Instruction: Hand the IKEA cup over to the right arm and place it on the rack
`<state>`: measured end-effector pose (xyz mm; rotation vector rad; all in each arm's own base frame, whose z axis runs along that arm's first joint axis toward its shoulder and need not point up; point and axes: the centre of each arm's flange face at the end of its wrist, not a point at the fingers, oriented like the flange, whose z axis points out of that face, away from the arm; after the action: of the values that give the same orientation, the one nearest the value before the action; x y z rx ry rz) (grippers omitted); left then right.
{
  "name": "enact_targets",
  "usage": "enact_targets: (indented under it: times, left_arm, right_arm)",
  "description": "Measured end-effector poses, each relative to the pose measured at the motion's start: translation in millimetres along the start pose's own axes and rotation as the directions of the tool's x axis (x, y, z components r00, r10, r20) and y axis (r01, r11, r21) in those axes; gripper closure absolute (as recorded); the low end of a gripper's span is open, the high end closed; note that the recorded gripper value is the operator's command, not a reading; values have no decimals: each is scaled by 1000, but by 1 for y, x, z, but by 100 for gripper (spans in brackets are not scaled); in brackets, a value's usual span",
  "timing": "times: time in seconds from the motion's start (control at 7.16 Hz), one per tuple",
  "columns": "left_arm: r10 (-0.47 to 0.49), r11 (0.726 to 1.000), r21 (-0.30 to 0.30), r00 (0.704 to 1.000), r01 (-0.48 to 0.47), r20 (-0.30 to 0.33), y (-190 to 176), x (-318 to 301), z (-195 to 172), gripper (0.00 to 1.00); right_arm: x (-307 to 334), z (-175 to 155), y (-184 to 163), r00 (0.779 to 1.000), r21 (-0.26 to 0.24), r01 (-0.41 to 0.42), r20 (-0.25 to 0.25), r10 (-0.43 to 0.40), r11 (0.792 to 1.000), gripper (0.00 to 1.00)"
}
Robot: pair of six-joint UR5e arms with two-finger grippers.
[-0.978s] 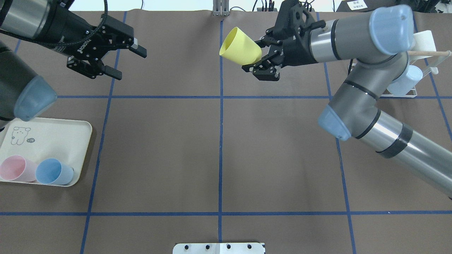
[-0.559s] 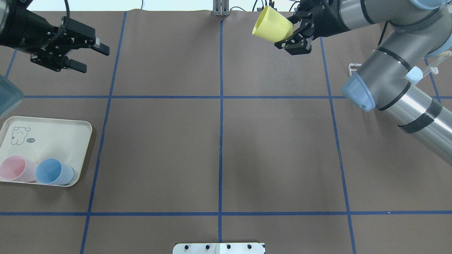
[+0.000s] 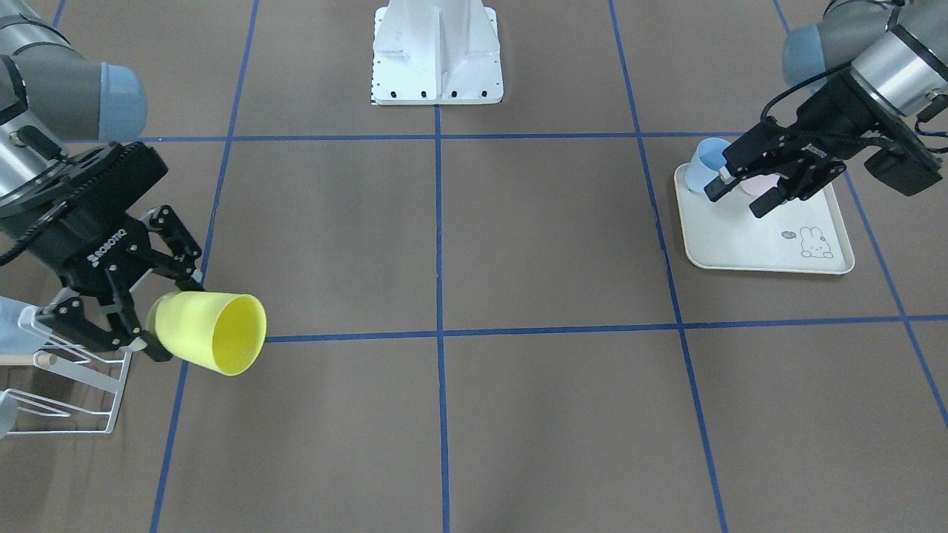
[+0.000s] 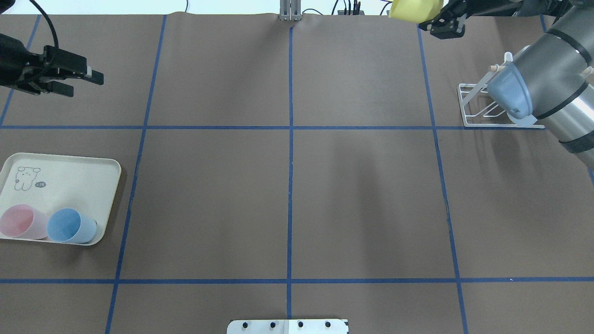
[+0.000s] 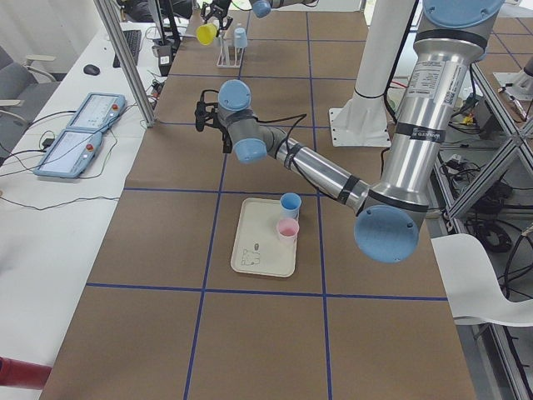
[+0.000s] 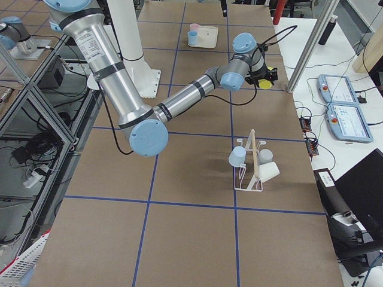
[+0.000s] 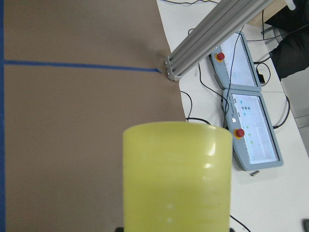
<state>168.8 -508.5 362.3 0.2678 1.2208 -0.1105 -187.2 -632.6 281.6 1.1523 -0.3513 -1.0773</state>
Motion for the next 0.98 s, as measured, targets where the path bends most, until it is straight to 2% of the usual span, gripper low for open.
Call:
enact_targets:
  times: [0.14, 0.28, 0.42, 0.56, 0.7, 0.84, 0.98]
  left_arm:
    - [10, 1000, 3, 1000, -11, 12, 2, -7, 0, 0]
    - [13, 1000, 4, 1000, -13, 16, 3, -10, 1, 0]
    - [14, 1000, 3, 1000, -14, 17, 4, -11, 1, 0]
    - [13, 1000, 3, 1000, -13, 18, 4, -12, 1, 0]
    - [13, 1000, 3, 1000, -13, 19, 5, -12, 1, 0]
    - [13, 1000, 3, 1000, -13, 19, 5, -12, 1, 0]
    - [13, 1000, 3, 1000, -13, 18, 5, -13, 1, 0]
  right_arm:
    - [13, -6, 35, 984, -86, 162, -55, -167, 983, 66]
    - [19, -9, 62, 940, -174, 320, -66, -336, 931, 66]
    - [23, -8, 79, 880, -254, 449, -41, -473, 857, 67]
    - [27, -7, 89, 795, -335, 574, 8, -607, 747, 67]
    - [29, -5, 99, 692, -413, 676, 72, -718, 610, 67]
    - [23, 3, 104, 593, -477, 744, 147, -792, 469, 66]
    - [11, 16, 103, 503, -522, 785, 224, -835, 333, 63]
